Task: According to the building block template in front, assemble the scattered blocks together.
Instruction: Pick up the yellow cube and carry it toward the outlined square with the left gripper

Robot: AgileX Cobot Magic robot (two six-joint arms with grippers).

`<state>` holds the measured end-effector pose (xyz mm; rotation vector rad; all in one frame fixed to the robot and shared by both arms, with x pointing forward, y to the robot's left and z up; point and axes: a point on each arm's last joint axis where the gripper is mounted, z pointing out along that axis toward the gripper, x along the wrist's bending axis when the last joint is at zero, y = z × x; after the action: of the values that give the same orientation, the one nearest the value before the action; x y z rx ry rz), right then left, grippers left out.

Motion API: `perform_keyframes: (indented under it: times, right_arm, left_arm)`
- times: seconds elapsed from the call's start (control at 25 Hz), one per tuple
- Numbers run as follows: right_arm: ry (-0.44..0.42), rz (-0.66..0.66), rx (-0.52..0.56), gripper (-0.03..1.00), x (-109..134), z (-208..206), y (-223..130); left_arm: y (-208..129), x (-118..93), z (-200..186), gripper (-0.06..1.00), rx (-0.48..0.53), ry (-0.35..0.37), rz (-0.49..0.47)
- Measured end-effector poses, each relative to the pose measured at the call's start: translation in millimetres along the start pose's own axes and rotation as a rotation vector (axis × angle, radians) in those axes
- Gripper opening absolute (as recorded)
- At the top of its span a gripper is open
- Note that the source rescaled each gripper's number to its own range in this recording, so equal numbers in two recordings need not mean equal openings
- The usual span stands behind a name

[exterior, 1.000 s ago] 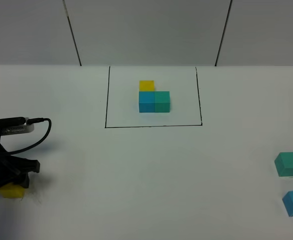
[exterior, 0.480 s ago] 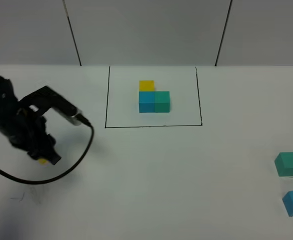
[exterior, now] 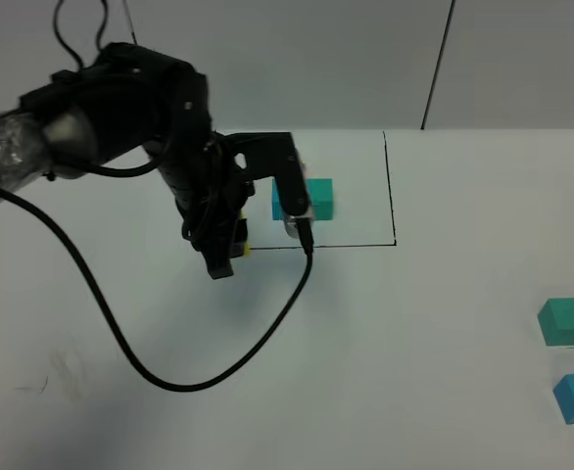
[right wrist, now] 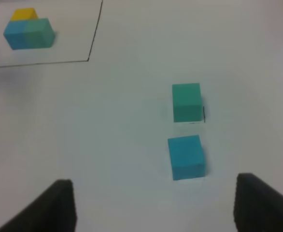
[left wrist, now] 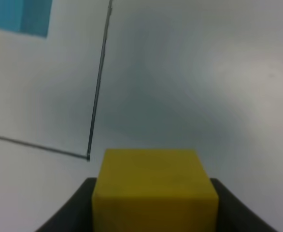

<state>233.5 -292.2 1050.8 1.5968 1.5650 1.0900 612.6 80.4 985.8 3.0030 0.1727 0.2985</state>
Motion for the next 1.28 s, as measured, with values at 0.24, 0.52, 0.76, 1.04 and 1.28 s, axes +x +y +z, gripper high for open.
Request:
perform_keyframes:
  times: [0.24,0.52,0.76,1.04,1.28]
  right_arm:
    - [0.000,0.000,0.000,0.60,0.0,0.0,0.0]
    - [0.000,0.000,0.000,0.60,0.0,0.0,0.0]
    - [0.000,0.000,0.000,0.60,0.0,0.0,0.0]
    - [0.000,0.000,0.000,0.60,0.0,0.0,0.0]
    - [0.000,0.000,0.000,0.60,0.0,0.0,0.0]
  left_arm:
    - [36.8,-15.5,46.3,0.01,0.015,-0.053,0.113]
    - [38.4,-23.2,83.1,0.01,0.041,-0.114,0.122]
    - [42.0,-20.0,91.6,0.01,0.005,-0.077,0.179]
    - [44.4,-17.5,96.6,0.01,-0.013,-0.053,0.189]
    - [44.5,-17.7,97.2,0.01,-0.014,-0.056,0.218]
